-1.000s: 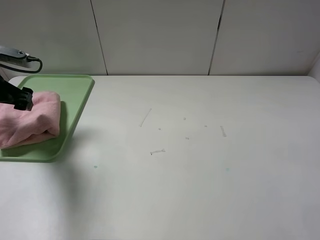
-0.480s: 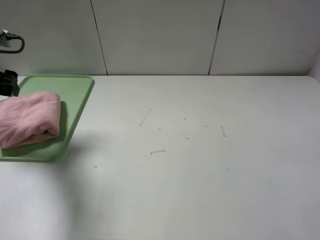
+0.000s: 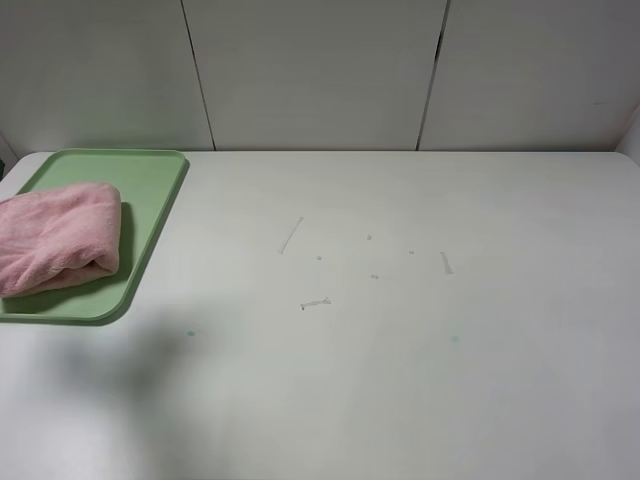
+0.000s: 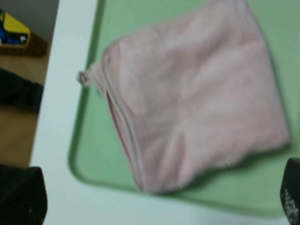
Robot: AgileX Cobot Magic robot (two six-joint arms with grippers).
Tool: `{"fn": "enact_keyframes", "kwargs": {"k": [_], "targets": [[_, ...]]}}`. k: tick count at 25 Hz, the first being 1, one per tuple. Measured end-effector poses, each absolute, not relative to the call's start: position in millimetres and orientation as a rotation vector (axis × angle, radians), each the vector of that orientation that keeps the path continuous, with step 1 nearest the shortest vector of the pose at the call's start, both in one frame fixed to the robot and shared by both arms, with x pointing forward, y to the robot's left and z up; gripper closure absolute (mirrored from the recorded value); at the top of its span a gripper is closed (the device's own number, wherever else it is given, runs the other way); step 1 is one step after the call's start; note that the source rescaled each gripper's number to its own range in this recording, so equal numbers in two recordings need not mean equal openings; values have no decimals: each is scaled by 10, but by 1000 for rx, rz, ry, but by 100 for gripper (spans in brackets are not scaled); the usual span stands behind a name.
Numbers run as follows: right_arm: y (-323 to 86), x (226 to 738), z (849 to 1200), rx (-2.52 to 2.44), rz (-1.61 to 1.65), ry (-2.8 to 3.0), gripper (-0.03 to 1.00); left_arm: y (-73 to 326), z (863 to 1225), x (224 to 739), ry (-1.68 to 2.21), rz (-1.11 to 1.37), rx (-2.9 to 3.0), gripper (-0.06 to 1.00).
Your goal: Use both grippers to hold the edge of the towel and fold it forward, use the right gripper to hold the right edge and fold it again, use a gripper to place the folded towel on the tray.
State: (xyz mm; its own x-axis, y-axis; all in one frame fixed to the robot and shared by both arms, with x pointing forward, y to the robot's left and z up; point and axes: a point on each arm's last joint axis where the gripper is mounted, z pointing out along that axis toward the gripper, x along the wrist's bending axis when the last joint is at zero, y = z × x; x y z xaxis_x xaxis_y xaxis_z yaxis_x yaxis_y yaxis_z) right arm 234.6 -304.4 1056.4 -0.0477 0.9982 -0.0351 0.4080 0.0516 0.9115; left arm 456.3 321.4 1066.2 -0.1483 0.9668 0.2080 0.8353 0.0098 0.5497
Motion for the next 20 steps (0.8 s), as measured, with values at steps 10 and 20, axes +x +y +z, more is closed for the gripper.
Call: {"fn": "enact_keyframes", "kwargs": {"k": [10, 20], "targets": [[-3044, 2346, 10564, 1458, 975, 1564, -3, 2956, 10875, 3947, 2096, 602, 1934, -6], [-3044, 2346, 10564, 1458, 975, 1564, -3, 2921, 10720, 3351, 1968, 505, 2010, -6]]}}
